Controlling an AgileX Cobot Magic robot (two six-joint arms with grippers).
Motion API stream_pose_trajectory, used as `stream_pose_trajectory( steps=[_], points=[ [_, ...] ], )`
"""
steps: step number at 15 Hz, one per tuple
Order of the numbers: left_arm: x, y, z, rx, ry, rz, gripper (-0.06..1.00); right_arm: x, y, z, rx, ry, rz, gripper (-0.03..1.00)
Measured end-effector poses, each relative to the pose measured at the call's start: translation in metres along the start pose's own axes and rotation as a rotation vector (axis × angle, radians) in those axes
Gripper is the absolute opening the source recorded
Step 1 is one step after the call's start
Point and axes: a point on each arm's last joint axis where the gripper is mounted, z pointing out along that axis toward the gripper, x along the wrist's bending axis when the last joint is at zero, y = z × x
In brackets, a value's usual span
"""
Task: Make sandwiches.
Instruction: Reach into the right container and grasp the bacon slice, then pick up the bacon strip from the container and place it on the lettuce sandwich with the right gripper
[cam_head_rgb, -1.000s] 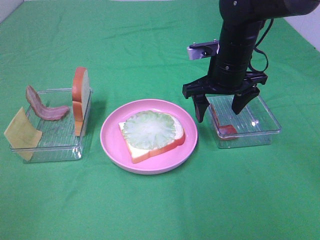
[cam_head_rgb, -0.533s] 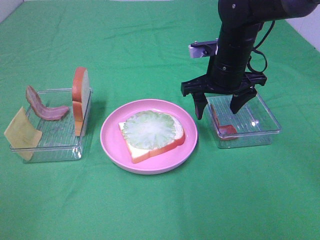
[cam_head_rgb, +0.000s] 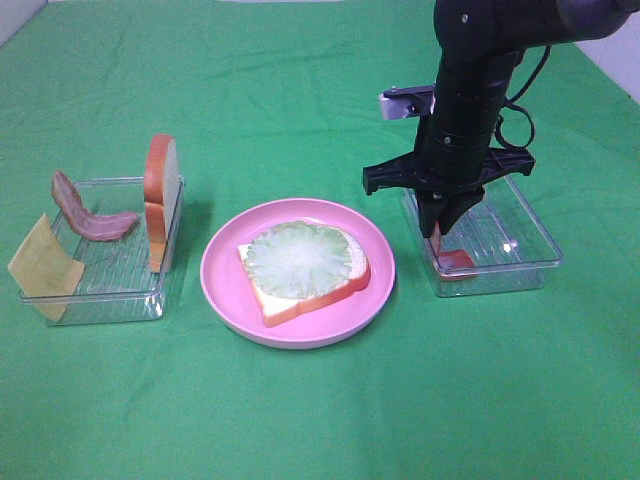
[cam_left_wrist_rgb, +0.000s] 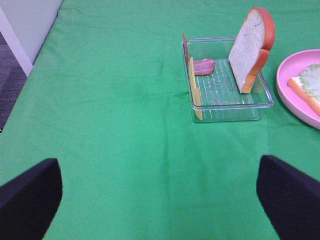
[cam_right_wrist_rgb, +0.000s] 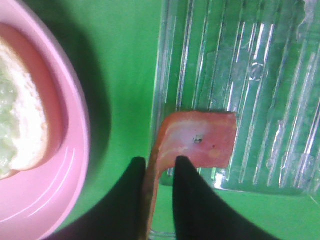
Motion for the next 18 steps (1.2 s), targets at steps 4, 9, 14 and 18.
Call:
stream_pose_trajectory(
  steps=[4, 9, 14, 18],
  points=[
    [0.0, 0.0, 0.0, 0.0, 0.0, 0.0, 0.99, -0.002, 0.0, 0.0, -0.004, -0.026, -0.017, 0.02],
    [0.0, 0.0, 0.0, 0.0, 0.0, 0.0, 0.99, -0.006, -0.004, -0.011, 0.016, -0.052, -0.072, 0.02],
    [0.0, 0.0, 0.0, 0.0, 0.0, 0.0, 0.99, -0.012, -0.009, -0.075, -0.067, -0.043, -0.127, 0.02],
    [0.0, 0.0, 0.0, 0.0, 0.0, 0.0, 0.99, -0.014, -0.019, -0.122, -0.174, 0.008, -0.111, 0.02]
  ],
)
